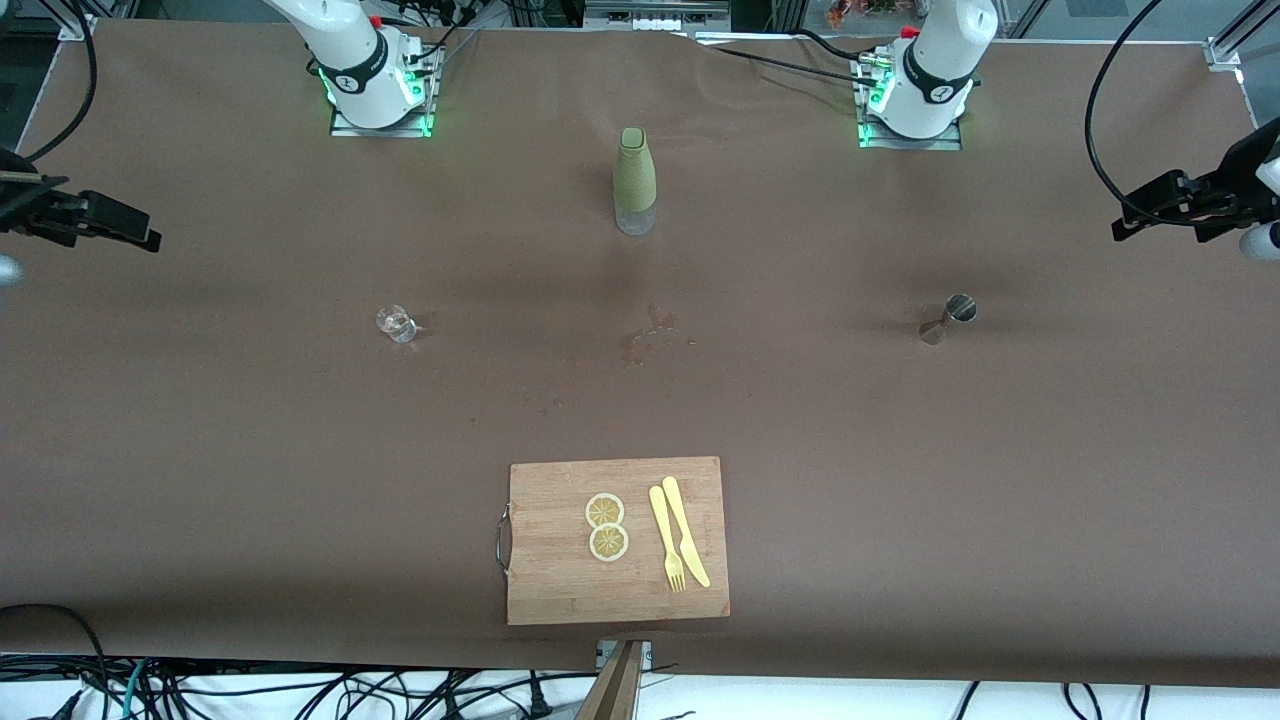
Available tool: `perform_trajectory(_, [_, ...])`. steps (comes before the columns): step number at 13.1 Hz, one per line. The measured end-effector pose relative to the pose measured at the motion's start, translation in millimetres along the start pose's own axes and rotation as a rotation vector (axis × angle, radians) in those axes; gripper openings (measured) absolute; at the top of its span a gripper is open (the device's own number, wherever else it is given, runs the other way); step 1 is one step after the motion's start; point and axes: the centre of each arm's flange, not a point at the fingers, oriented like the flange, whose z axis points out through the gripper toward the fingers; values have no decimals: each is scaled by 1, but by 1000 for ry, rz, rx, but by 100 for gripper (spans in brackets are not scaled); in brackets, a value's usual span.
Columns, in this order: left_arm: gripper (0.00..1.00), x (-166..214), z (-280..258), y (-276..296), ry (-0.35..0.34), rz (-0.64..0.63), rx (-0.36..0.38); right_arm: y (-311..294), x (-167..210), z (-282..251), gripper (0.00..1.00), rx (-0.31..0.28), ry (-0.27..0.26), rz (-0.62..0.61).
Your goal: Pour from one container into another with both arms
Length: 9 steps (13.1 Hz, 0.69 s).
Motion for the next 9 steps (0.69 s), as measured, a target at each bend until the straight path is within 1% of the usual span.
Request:
perform_trajectory(3, [100, 0, 0, -3, -3, -4, 10, 5, 12, 16, 100, -11, -19, 11])
perform_trajectory(6, [100, 1, 4, -12, -11, 4, 15, 23, 13, 17, 100, -7, -17, 41])
perform_trajectory(8, [100, 6, 10, -24, -15, 87, 22, 22, 11, 16, 100, -6, -22, 40])
perform_trajectory(9, [100, 10, 15, -32, -17, 148, 30, 22, 9, 15, 100, -5, -34, 39])
